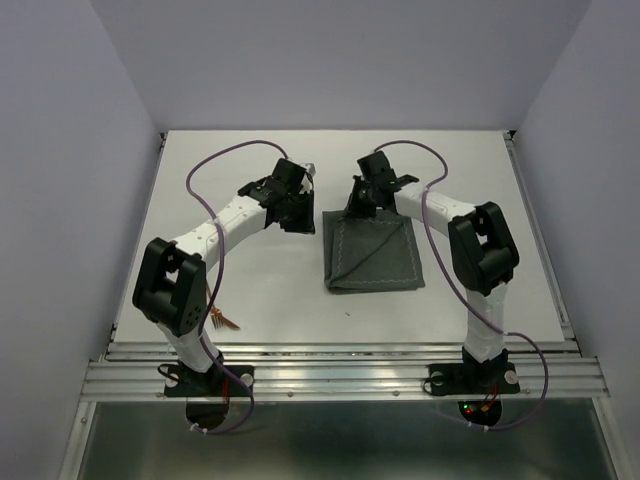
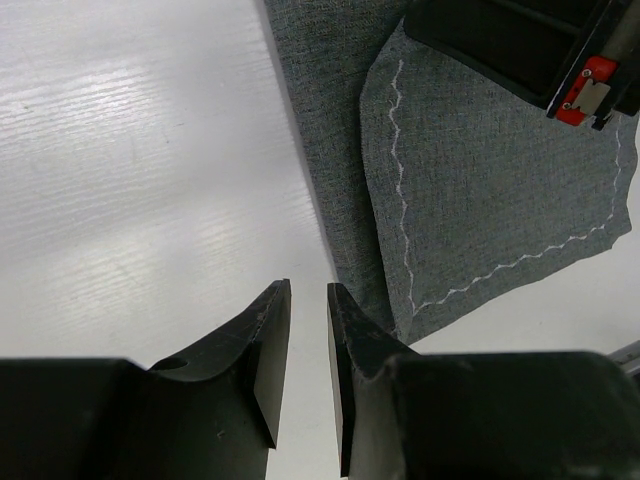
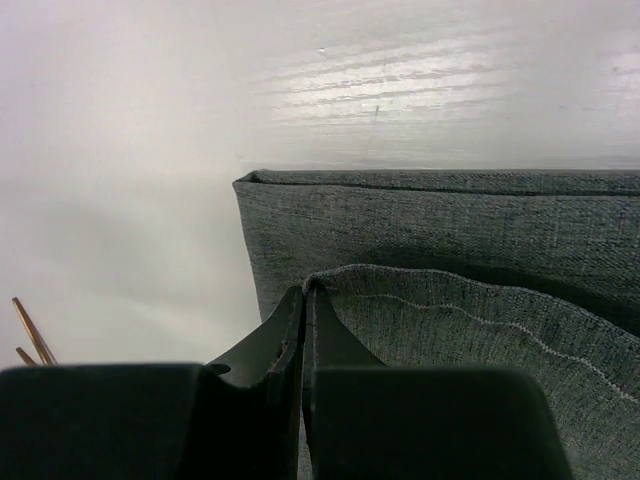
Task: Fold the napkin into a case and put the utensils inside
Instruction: Fold the top corner of the square-folded napkin at the center of the board.
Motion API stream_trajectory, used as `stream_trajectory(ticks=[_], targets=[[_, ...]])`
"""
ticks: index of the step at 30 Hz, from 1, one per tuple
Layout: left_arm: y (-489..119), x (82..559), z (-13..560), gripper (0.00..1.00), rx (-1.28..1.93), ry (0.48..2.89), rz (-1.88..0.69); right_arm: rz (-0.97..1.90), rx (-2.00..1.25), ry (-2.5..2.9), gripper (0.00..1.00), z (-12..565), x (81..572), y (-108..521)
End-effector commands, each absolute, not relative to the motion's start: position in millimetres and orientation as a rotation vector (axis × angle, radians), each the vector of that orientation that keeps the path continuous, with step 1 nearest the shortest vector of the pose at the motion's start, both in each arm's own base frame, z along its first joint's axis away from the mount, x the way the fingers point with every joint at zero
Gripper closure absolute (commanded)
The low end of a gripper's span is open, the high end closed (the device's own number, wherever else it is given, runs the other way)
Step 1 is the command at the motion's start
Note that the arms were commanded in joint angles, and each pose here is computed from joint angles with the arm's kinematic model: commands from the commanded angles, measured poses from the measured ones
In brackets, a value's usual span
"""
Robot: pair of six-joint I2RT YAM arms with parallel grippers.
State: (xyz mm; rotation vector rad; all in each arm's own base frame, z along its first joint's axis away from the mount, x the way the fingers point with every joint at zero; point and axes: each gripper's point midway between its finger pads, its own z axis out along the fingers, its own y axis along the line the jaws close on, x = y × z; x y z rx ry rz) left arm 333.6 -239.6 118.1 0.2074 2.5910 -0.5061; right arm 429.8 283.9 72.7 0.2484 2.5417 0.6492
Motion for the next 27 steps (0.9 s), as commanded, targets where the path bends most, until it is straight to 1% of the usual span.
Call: stream_trajectory(ticks=[1, 13, 19, 20, 21, 22, 23, 24, 26, 27], targets=[[-237, 337, 129, 0.67, 0.195, 2.570, -0.506, 0.717, 0.200, 2.483, 0.99, 92, 443, 302], [-237, 337, 130, 0.67, 0.199, 2.571, -0.505, 0.719, 0.134, 2.520, 0.99, 81, 439, 319], [-237, 335, 129, 0.67, 0.203, 2.575, -0.510, 0.715, 0.126, 2.522, 0.96, 81, 437, 322], [-237, 336, 130, 0.67, 0.203, 2.571, -0.510, 0.714, 0.126, 2.520, 0.93, 81, 438, 322], [-238, 336, 129, 0.67, 0.204, 2.573, -0.512, 0.710, 0.128, 2.520, 0.93, 81, 438, 321], [-238, 335, 129, 0.67, 0.204, 2.573, -0.513, 0.708, 0.129, 2.516, 0.83, 82, 439, 321], [-239, 335, 130, 0.67, 0.207, 2.573, -0.520, 0.703, 0.129, 2.513, 0.76, 83, 440, 321], [-239, 335, 129, 0.67, 0.208, 2.574, -0.524, 0.698, 0.129, 2.510, 0.65, 85, 441, 320], [-240, 334, 129, 0.67, 0.209, 2.575, -0.534, 0.685, 0.128, 2.484, 0.56, 94, 445, 319], [-241, 334, 130, 0.67, 0.208, 2.571, -0.538, 0.679, 0.130, 2.475, 0.56, 98, 446, 318]])
